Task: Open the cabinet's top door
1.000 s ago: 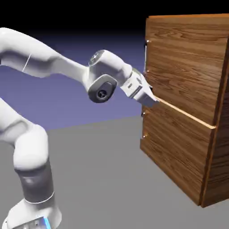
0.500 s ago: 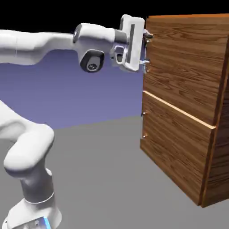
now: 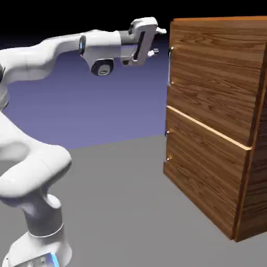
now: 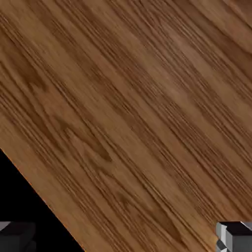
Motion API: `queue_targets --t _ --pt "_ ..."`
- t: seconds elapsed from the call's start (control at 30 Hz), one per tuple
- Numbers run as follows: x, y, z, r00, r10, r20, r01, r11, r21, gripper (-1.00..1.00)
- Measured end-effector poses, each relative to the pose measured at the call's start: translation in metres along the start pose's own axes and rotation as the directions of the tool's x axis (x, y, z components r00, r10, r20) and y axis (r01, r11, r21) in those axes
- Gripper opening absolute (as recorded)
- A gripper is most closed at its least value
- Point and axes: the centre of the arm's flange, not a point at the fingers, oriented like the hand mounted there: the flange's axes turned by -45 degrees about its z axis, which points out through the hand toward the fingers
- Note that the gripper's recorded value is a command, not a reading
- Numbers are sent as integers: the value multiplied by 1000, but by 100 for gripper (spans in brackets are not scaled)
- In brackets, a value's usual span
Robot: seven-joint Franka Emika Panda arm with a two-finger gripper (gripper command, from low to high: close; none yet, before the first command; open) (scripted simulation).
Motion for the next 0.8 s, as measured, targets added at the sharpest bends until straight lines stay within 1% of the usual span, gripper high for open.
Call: queue_targets --t 0.17,0.33,0.4,0.53,0.57,0.63,0.8 --pt "5 55 18 949 315 5 -315 949 -12 0" --pt "27 114 41 797 603 -27 -604 797 -22 0" --pt "28 117 42 788 616 -30 -616 787 -21 0" --pt "28 119 83 788 615 -29 -615 788 -21 0" --pt "29 119 92 788 615 -30 -616 788 -21 -100" --pt "29 119 92 788 615 -30 -616 788 -21 -100" --pt "37 107 55 788 615 -30 -615 782 -102 -100"
